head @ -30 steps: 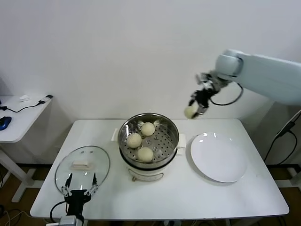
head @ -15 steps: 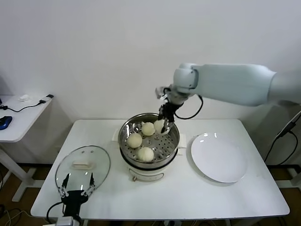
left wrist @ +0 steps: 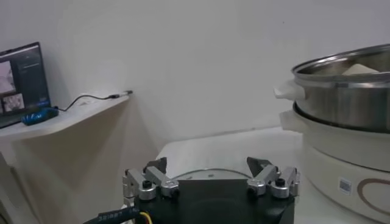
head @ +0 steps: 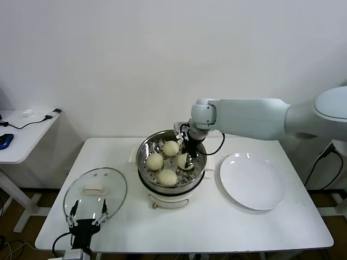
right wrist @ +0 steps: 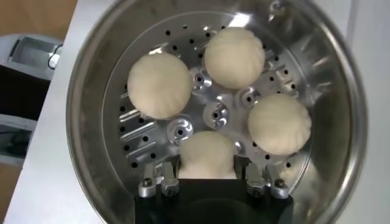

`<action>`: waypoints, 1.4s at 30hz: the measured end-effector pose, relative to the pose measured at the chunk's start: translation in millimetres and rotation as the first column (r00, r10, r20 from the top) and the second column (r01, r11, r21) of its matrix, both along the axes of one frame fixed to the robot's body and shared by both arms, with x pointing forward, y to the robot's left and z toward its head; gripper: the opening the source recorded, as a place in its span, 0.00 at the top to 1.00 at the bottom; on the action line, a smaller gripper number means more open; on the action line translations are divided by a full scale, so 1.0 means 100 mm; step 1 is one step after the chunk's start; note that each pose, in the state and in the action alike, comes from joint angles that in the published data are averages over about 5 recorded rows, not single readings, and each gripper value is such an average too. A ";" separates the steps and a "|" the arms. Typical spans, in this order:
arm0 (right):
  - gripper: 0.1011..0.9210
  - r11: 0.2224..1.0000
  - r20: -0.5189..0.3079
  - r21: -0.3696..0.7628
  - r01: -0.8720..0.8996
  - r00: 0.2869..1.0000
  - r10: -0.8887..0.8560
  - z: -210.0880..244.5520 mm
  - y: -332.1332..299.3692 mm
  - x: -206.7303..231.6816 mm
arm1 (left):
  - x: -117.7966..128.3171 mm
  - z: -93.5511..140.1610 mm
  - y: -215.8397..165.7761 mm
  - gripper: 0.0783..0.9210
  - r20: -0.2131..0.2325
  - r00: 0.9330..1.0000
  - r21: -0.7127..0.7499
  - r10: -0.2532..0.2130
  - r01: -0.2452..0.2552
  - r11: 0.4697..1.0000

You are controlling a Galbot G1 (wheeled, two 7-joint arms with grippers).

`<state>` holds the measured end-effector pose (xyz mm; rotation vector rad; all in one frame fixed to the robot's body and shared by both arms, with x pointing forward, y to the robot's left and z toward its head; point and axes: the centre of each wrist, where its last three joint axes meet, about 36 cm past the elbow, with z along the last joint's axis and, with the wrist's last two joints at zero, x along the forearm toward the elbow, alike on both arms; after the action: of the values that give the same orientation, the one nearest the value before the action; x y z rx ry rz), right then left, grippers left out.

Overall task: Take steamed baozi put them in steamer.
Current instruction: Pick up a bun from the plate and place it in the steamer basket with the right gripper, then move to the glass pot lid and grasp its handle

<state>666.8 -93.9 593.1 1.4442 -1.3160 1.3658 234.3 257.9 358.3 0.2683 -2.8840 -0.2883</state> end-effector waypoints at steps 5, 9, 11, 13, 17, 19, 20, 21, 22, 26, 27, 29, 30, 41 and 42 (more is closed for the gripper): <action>0.34 1.000 0.005 0.001 -0.006 1.000 0.006 -0.04 0.03 0.00 | 0.01 0.00 0.01 0.12 0.002 1.000 0.001 -0.002 0.002 1.000; 0.21 1.000 0.007 0.013 -0.016 1.000 0.016 -0.01 0.04 0.01 | 0.02 0.01 0.01 0.12 0.002 1.000 0.000 -0.002 0.002 1.000; 0.16 0.999 0.006 0.024 -0.024 1.000 0.023 0.03 0.03 0.02 | 0.02 0.02 0.01 0.12 0.002 1.000 -0.001 -0.002 0.002 1.000; 0.13 0.999 0.005 0.039 -0.031 0.999 0.031 0.09 0.02 0.04 | 0.02 0.03 0.01 0.12 0.003 1.000 -0.003 -0.002 0.002 1.000; 0.12 0.996 0.008 0.086 -0.039 0.999 0.038 0.27 -0.05 0.07 | 0.01 0.05 0.00 0.12 0.002 1.000 -0.009 -0.003 0.003 1.000; 0.12 0.992 0.018 0.120 -0.028 1.000 0.026 0.37 -0.13 0.09 | 0.00 0.06 -0.01 0.12 0.003 1.000 -0.015 -0.004 0.004 1.000; 0.12 0.990 0.026 0.140 -0.018 1.000 0.015 0.41 -0.18 0.11 | 0.00 0.07 -0.01 0.12 0.004 1.000 -0.018 -0.005 0.005 1.000; 0.12 0.987 0.037 0.164 -0.007 0.999 0.001 0.45 -0.24 0.12 | 0.00 0.08 -0.02 0.12 0.006 1.000 -0.021 -0.005 0.005 1.000; 0.12 0.981 0.051 0.192 0.006 0.999 -0.016 0.49 -0.29 0.13 | -0.01 0.09 -0.02 0.12 0.008 1.000 -0.023 -0.005 0.006 1.000; 0.12 0.937 0.129 0.345 0.060 0.986 -0.110 0.59 -0.54 0.15 | 0.00 0.12 -0.02 0.12 0.024 1.000 -0.028 -0.002 0.003 1.000; 0.12 0.918 0.151 0.389 0.073 0.978 -0.142 0.60 -0.61 0.15 | 0.01 0.12 -0.02 0.12 0.028 1.000 -0.028 -0.001 0.002 1.000; 0.12 0.872 0.193 0.478 0.101 0.957 -0.217 0.61 -0.76 0.15 | 0.02 0.13 -0.02 0.12 0.036 0.999 -0.030 0.001 0.000 1.000; 0.12 0.845 0.210 0.521 0.115 0.943 -0.258 0.60 -0.85 0.13 | 0.03 0.14 -0.01 0.12 0.040 0.999 -0.030 0.002 -0.001 1.000; 0.12 0.454 0.189 0.853 0.256 0.660 -0.727 -0.08 -2.19 -0.40 | 0.14 0.21 0.05 0.12 0.074 0.997 0.000 0.005 -0.005 1.000; 0.12 0.424 0.178 0.867 0.262 0.632 -0.754 -0.17 -2.29 -0.47 | 0.16 0.21 0.06 0.12 0.081 0.997 0.004 0.007 -0.007 1.000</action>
<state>619.4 -322.9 576.0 0.8697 -2.7672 0.7329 249.9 263.9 379.1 0.2971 -2.9617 -0.2892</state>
